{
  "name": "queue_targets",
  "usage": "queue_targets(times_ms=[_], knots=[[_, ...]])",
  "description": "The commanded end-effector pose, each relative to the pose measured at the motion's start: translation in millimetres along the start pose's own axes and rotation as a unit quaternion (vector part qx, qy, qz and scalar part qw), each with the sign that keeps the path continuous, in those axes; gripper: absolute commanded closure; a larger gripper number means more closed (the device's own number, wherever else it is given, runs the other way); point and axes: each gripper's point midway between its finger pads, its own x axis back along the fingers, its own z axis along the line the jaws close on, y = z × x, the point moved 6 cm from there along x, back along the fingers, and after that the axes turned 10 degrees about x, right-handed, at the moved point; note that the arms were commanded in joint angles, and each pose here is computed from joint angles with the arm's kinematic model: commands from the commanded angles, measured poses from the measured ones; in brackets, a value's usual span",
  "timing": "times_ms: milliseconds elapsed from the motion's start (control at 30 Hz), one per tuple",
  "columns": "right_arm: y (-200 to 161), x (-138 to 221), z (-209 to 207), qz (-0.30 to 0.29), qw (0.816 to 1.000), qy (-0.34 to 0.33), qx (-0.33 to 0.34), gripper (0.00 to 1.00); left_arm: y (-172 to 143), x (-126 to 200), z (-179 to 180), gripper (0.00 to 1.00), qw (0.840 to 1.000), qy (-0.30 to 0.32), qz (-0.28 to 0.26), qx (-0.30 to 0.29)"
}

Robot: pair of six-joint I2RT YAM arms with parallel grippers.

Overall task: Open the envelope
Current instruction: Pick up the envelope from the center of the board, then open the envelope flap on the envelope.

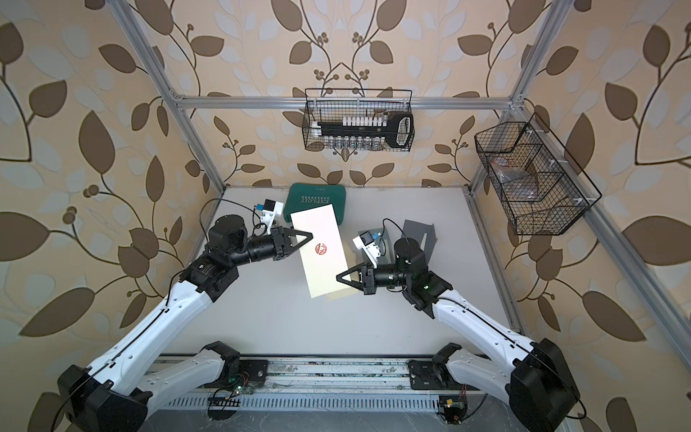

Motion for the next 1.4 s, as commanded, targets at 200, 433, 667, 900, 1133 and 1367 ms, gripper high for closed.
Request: queue_targets(times_ms=[200,433,667,900,1133,1367], knots=[[-3.6,-1.5,-5.5,0.002,1.000,-0.015,-0.007,0.92,-2.9,5.5,-5.8,1.00,1.000,0.005,-0.007,-0.019],[-5.4,10.3,-18.3,-0.011,0.995,-0.093,-0.018,0.71,-4.6,9.6,2.4,1.00,0.999,0.041,-0.014,-0.030],[-0.8,37.9,-37.4,-0.049,0.976,-0.205,-0.051,0.55,-7.6,16.3,10.5,1.00,0.993,0.102,-0.027,-0.056],[0.3,71.1,-58.6,-0.092,0.924,-0.338,-0.152,0.20,-19.1,13.9,17.7,1.00,0.975,0.182,-0.053,-0.118],[-10.5,91.5,-74.4,-0.141,0.882,-0.353,-0.280,0.02,-35.1,4.3,18.5,1.00,0.955,0.214,-0.076,-0.192],[1.2,82.2,-67.2,-0.134,0.900,-0.320,-0.265,0.10,-58.5,-19.9,12.8,1.00,0.931,0.248,-0.077,-0.258]])
